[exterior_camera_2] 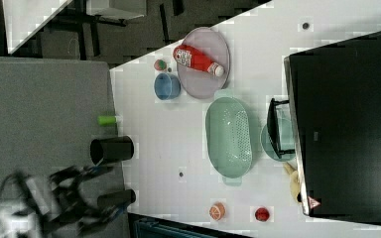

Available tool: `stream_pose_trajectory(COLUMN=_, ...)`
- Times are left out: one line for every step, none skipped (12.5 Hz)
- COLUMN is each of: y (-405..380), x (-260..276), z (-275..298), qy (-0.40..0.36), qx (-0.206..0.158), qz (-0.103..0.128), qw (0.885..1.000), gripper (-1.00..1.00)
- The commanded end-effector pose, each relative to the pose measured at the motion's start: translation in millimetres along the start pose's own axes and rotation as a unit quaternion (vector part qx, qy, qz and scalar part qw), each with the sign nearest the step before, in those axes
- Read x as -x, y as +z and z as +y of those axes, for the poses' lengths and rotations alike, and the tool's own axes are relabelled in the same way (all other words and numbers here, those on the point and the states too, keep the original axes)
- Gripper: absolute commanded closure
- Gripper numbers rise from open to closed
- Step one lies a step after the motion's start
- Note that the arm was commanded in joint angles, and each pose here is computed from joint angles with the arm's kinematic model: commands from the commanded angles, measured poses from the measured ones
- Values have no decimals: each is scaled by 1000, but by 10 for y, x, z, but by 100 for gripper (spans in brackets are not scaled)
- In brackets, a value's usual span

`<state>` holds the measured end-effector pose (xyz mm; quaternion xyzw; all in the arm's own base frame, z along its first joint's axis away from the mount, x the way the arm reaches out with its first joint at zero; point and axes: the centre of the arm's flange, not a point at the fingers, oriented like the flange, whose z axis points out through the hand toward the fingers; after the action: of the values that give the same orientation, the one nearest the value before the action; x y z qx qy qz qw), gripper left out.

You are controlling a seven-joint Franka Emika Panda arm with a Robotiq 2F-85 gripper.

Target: Drag strainer right to left.

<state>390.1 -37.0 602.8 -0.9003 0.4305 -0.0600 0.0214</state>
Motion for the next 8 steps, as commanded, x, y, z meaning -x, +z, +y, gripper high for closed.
stream_pose_trajectory(y=1396, x=-53, z=-43, qy=60, qx=76, qz=-49, qw=994, gripper=-100)
stream_pose_trajectory(y=1660, x=-55, z=-68, qy=92, qx=71, qz=-42, qw=992, gripper=-100)
stream_pose_trajectory(y=1912, x=-57, z=-88, qy=124, qx=66, qz=-35, qw=989, gripper=-100)
stream_pose_trajectory(y=2151, x=-61, z=-107, qy=155, qx=62, qz=-29, qw=986, gripper=-100)
stream_pose_trajectory(y=2370, x=-71, z=-127, qy=180, qx=64, qz=-28, qw=981, gripper=-100)
stream_pose_trajectory(y=2577, x=-90, z=-152, qy=199, qx=72, qz=-30, qw=977, gripper=-100)
stream_pose_trajectory(y=2779, x=-115, z=-181, qy=218, qx=80, qz=-32, qw=972, gripper=-100)
stream_pose_trajectory(y=2989, x=-137, z=-207, qy=241, qx=87, qz=-32, qw=966, gripper=-100)
